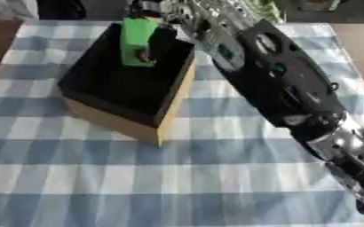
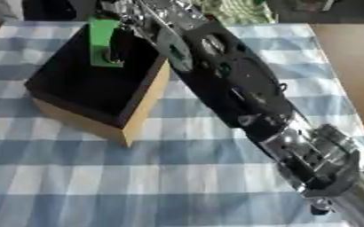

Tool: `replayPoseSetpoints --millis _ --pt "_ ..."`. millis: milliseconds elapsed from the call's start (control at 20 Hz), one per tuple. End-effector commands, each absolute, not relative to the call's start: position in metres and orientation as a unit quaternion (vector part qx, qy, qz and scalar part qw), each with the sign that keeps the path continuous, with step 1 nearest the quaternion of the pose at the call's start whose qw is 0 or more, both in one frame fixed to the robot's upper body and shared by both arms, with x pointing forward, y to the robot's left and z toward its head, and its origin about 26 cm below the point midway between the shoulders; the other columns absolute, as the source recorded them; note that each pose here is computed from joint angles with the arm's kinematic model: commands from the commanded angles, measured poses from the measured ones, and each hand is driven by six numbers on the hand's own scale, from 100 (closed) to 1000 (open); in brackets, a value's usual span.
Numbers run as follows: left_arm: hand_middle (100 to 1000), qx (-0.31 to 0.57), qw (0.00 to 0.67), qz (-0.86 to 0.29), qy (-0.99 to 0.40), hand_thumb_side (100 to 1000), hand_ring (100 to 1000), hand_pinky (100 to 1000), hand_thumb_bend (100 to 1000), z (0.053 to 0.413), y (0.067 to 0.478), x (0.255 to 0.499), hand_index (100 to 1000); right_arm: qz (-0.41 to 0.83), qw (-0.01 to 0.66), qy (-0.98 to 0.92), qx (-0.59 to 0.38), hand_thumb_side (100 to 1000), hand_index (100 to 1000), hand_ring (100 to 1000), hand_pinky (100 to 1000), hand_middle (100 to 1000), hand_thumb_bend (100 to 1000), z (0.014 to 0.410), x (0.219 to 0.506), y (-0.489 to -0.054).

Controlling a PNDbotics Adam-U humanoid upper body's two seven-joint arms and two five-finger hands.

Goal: Pick up objects on the table and place them in the box.

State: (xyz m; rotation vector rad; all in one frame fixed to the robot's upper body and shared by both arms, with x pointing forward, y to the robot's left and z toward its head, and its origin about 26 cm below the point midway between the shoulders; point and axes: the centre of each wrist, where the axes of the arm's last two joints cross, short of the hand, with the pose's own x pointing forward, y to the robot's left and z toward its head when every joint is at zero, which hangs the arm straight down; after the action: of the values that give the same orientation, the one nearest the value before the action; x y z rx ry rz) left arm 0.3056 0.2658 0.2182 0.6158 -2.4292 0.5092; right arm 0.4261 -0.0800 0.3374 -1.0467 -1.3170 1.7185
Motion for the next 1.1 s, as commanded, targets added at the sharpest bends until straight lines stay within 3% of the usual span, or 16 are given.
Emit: replayPoseSetpoints --millis 50,550,850,1100 --pt "573 0.23 0.274 0.187 -0.915 377 686 628 174 0.226 0.267 0.304 722 0.661 0.344 -0.512 -0.427 294 986 995 1000 887 452 0.354 0.421 -0.083" --pt "574 0.231 0.272 0.186 -0.915 377 685 629 177 0.227 0.267 0.304 722 0.67 0.337 -0.51 -0.422 310 998 996 1000 879 440 0.36 0.416 -0.083" --pt "574 0.233 0.272 0.187 -0.915 379 686 628 179 0.227 0.268 0.304 722 0.653 0.328 -0.535 -0.424 254 982 982 999 863 340 0.377 0.403 -0.091" --pt "575 0.238 0.271 0.188 -0.914 381 686 628 184 0.227 0.27 0.303 723 0.609 0.298 -0.596 -0.43 159 927 953 978 818 219 0.407 0.361 -0.118"
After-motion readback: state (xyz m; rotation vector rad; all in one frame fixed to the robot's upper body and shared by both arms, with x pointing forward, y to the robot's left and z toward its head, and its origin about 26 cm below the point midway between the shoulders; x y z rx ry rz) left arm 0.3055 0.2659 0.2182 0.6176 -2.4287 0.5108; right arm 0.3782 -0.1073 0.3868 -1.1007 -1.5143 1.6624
